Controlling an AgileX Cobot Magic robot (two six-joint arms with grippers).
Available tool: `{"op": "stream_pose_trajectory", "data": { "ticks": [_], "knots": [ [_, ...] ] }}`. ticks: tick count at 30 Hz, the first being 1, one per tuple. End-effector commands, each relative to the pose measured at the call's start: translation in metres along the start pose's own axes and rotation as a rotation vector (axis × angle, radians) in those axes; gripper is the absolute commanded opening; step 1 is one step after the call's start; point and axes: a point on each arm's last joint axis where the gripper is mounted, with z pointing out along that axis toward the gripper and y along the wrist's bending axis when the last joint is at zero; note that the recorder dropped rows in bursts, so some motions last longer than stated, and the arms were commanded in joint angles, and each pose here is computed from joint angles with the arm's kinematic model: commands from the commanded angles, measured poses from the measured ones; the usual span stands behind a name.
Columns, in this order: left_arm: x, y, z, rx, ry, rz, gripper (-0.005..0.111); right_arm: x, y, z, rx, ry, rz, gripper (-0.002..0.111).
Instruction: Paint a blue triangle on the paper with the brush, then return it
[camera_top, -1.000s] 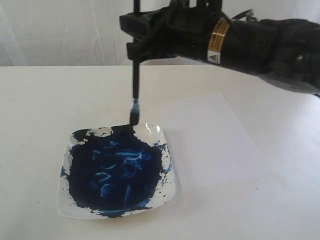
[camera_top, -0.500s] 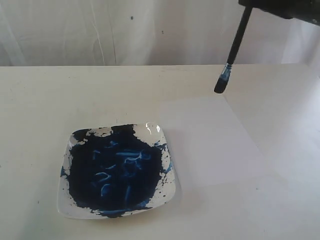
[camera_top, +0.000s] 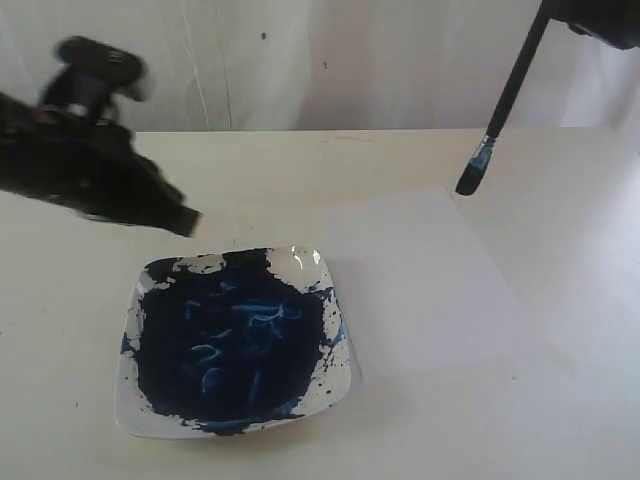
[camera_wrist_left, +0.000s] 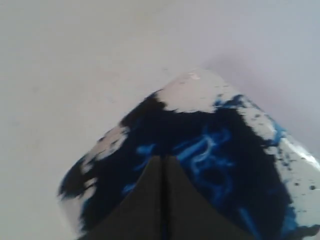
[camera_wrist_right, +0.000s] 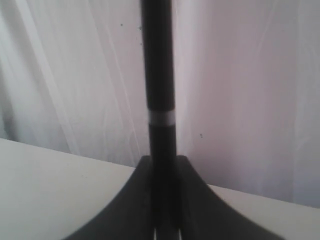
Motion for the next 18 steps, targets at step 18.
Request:
{"op": "stream_pose_trajectory", "data": {
  "ticks": [18],
  "knots": [
    [-0.06, -0.067, 0.131, 0.653, 0.016, 0.339, 0.0, 0.039, -0.047, 0.04, -0.002, 0.08, 0.003, 0.0]
  ]
}}
